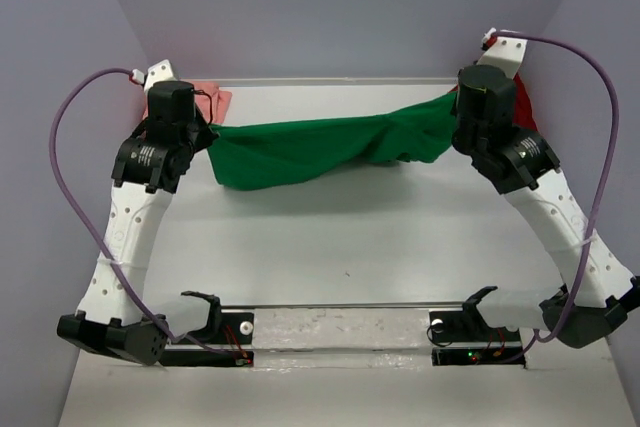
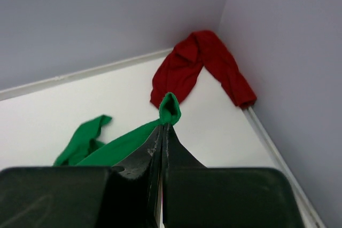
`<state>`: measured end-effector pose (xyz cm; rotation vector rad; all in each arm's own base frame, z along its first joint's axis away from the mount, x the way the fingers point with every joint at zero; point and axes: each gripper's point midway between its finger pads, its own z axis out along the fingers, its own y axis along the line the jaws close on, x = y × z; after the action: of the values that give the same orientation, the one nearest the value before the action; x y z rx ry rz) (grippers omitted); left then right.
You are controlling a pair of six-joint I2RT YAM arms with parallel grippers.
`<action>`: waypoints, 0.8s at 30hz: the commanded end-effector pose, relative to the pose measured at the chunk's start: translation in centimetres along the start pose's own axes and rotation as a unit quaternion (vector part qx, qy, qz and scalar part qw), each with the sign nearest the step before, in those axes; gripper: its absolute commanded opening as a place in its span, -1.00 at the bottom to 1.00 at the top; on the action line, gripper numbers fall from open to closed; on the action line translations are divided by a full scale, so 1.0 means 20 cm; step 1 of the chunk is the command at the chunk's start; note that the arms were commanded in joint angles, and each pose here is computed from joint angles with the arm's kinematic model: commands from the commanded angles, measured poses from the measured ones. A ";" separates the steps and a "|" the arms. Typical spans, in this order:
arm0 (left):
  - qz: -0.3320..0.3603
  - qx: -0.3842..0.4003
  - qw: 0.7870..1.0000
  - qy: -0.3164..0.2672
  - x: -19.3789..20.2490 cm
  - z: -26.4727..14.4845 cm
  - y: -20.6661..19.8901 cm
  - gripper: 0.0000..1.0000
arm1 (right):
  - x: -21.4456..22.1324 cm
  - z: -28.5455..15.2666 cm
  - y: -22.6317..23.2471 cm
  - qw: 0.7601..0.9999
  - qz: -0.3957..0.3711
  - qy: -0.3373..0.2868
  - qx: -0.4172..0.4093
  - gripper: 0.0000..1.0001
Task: Fold and stack the t-shirts
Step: Flatten the tshirt out
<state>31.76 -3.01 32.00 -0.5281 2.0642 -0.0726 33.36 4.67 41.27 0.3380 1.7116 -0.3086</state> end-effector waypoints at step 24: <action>-0.019 0.389 0.895 -0.219 -0.78 -0.97 -0.60 -1.00 | -0.91 -0.14 -0.07 0.981 -0.018 -0.190 -0.027 -1.00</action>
<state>21.63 -8.26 58.56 -0.0982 1.3691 -0.6314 29.12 0.86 60.67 0.2790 1.3173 -0.3055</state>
